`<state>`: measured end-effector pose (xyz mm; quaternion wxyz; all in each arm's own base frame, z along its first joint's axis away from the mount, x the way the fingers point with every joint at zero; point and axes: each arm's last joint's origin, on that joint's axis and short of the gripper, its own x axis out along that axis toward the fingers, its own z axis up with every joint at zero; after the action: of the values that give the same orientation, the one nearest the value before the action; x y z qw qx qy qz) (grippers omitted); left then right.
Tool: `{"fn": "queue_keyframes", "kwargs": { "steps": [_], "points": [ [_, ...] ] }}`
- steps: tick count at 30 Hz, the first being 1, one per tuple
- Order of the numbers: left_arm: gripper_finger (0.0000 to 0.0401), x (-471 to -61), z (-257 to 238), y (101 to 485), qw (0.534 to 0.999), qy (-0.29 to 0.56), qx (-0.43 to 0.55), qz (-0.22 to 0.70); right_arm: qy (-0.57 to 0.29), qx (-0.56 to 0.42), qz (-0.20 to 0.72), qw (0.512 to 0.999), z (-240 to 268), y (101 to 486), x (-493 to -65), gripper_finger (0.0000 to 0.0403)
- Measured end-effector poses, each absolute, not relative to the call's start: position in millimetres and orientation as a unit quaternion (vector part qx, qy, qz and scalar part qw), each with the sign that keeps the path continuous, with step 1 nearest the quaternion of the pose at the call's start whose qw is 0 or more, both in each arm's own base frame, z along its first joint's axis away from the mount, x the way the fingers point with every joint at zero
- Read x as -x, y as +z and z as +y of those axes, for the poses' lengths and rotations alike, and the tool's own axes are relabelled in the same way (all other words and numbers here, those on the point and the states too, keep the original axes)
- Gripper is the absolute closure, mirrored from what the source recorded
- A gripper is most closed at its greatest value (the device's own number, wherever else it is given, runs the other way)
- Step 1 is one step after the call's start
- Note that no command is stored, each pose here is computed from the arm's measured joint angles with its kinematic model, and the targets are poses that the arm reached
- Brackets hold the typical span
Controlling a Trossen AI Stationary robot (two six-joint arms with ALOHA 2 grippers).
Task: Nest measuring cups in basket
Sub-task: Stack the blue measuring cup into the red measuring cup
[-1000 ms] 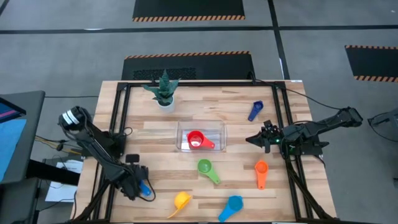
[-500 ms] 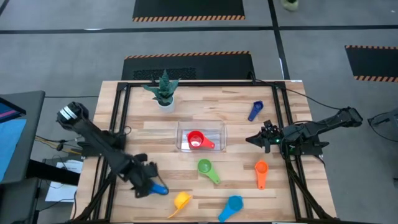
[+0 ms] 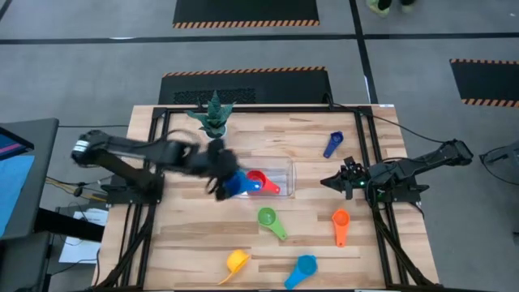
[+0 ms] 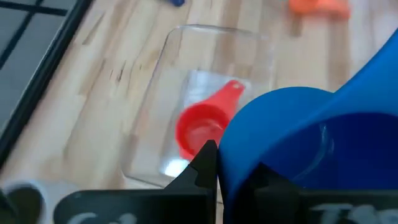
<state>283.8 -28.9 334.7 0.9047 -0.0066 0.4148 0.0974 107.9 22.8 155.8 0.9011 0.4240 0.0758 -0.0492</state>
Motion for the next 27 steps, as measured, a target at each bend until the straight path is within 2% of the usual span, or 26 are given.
{"fn": "queue_keyframes", "kwargs": {
  "steps": [7, 14, 18, 27],
  "points": [
    [0.0401, -344.6, 24.6, 301.0, 0.867, 0.056, -0.049, 0.492, -0.027, -0.426, 0.087, 0.9, 24.2, 155.7, -107.9, 0.0356],
    [0.0401, -389.5, 36.3, 261.7, 0.817, -0.024, -0.102, 0.568, -0.002, -0.428, 0.103, 0.898, 26.0, 155.1, -107.7, 0.0356],
    [0.0401, -404.3, 34.5, 244.1, 0.8, -0.049, -0.124, 0.584, 0.006, -0.428, 0.108, 0.897, 26.5, 155.1, -107.7, 0.0356],
    [0.0401, -411.6, 37.5, 213.5, 0.769, -0.018, -0.116, 0.629, 0.007, -0.428, 0.106, 0.897, 26.5, 155.4, -107.7, 0.0356]
  ]
}}
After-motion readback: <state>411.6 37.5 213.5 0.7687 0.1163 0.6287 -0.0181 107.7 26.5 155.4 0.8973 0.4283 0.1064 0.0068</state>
